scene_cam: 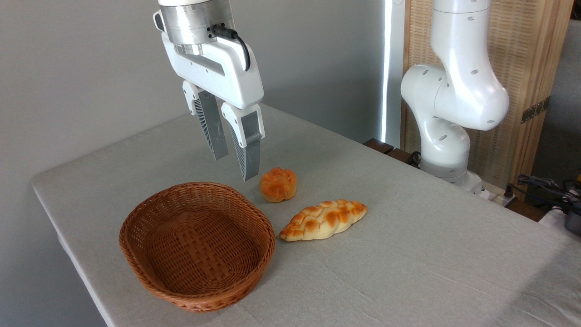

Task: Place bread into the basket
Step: 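Move the open gripper down toward the croissant-shaped bread roll, then close the gripper on the middle of the croissant roll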

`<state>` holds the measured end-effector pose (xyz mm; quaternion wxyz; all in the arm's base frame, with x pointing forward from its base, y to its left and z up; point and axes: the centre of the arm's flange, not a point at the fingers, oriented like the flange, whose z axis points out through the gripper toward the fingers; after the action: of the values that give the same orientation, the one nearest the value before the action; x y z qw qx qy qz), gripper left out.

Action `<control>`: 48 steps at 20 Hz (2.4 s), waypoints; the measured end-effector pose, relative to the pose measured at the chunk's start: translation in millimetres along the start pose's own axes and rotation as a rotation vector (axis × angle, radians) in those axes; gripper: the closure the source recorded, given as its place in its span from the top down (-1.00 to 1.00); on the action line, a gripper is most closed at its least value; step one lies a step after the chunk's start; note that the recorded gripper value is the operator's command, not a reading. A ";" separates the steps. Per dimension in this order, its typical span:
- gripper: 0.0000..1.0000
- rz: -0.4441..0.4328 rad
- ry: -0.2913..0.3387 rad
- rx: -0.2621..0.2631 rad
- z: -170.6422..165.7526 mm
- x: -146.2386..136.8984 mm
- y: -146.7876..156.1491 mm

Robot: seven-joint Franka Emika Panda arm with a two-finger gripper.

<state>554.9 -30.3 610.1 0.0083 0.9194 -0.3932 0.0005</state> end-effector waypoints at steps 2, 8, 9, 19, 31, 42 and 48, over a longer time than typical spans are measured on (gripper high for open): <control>1.00 -0.003 0.000 0.000 0.3 -1.1 -1.2; 1.00 -0.011 -0.005 -0.005 3.6 -4.0 -4.6; 1.00 -0.011 -0.007 -0.006 4.4 -4.1 -4.6; 1.00 0.091 -0.013 -0.020 61.2 -33.1 22.7; 1.00 0.237 -0.062 -0.094 160.8 -96.6 69.3; 0.16 0.294 -0.147 -0.107 200.5 -102.7 85.4; -0.34 0.295 -0.155 -0.115 210.3 -101.6 84.8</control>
<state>422.3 -18.7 400.3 0.0304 0.8469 -0.5228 -0.0918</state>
